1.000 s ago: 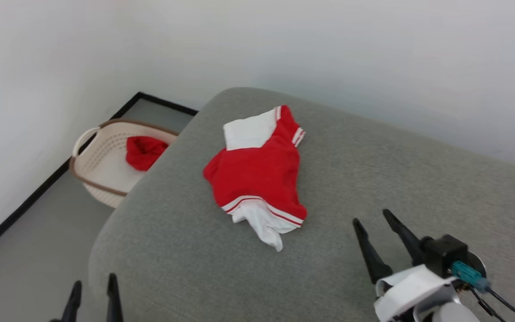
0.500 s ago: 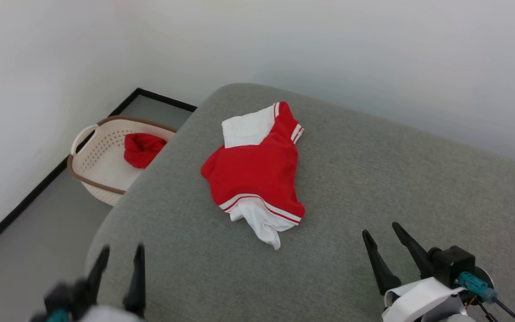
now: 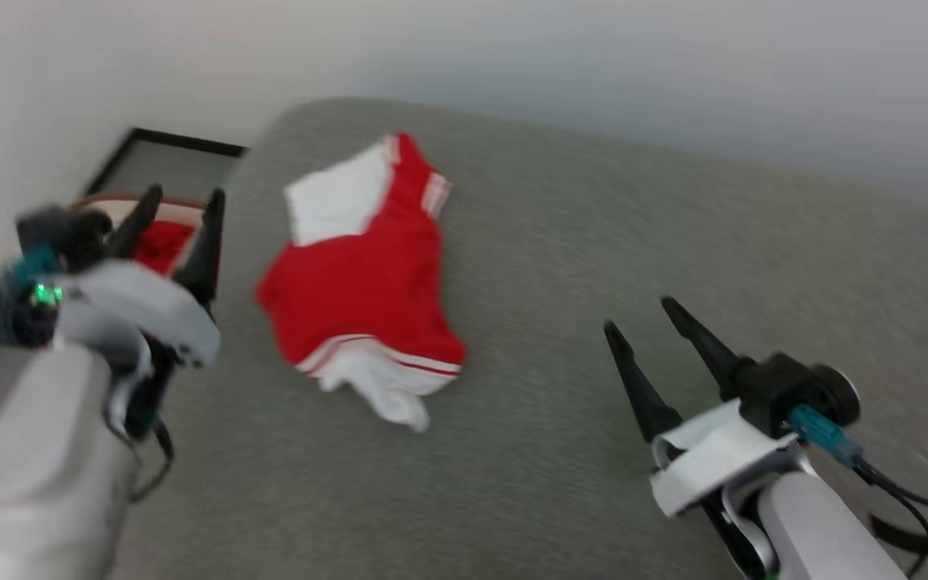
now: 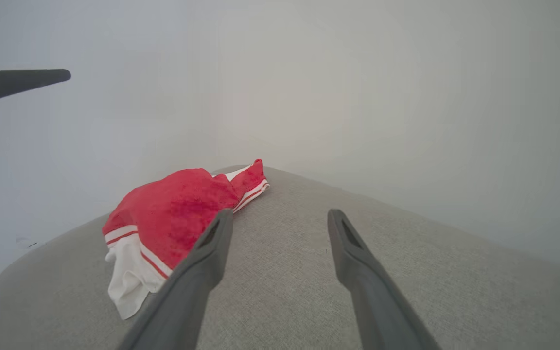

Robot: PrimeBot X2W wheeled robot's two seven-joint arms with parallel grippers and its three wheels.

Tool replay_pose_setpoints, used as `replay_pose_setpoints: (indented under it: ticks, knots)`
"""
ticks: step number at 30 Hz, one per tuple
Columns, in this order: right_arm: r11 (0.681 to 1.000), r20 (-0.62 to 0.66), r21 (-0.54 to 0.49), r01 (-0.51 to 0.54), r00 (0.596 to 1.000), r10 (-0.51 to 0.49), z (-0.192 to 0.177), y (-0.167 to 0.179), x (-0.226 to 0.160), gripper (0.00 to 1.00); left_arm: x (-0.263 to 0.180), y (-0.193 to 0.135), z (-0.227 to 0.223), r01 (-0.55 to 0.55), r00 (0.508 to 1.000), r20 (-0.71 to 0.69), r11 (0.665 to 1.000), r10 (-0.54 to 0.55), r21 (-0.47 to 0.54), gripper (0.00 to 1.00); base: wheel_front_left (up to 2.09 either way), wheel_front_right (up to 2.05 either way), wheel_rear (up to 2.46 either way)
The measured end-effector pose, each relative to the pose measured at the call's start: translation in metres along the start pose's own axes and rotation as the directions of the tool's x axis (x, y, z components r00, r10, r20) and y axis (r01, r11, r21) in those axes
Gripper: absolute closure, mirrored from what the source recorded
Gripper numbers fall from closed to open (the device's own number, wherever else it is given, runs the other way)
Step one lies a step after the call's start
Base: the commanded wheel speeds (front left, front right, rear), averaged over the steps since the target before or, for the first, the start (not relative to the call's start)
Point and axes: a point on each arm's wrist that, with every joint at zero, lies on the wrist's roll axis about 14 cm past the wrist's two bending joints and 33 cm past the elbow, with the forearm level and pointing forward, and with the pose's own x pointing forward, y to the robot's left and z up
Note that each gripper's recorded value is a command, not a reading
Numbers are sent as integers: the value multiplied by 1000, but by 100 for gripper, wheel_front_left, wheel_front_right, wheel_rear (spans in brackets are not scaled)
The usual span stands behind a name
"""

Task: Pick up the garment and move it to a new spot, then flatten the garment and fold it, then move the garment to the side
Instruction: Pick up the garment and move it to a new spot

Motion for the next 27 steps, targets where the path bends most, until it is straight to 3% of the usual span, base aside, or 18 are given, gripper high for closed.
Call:
replay_pose_setpoints:
  ticks: [3, 5, 9, 12, 18, 27]
  knots:
    - [999, 2, 16, 49, 999, -50, -3, -17, -4, 0, 33, -14, -25, 40, 987, -156, 999, -44, -32, 0, 0, 0, 0]
    - [995, -10, 29, 96, 995, -96, -10, -31, -12, 0, 45, -28, -53, 66, 952, -293, 995, -83, -68, 0, 0, 0, 0]
    - [980, -44, 47, 195, 980, -193, -23, -59, -32, 0, 53, -64, -107, 129, 815, -549, 982, -185, -140, 0, 0, 0, 0]
    - [965, -61, 54, 256, 966, -253, -29, -74, -47, 0, 49, -72, -140, 142, 700, -683, 978, -210, -155, 0, 0, 0, 0]
    - [938, -68, 56, 342, 939, -338, -33, -97, -69, 0, 52, -89, -183, 129, 563, -792, 972, -235, -197, 0, 0, 0, 0]
    - [913, -112, 53, 405, 911, -397, -55, -118, -83, 0, 70, -95, -226, 44, 480, -847, 970, -230, -239, 0, 0, 0, 0]
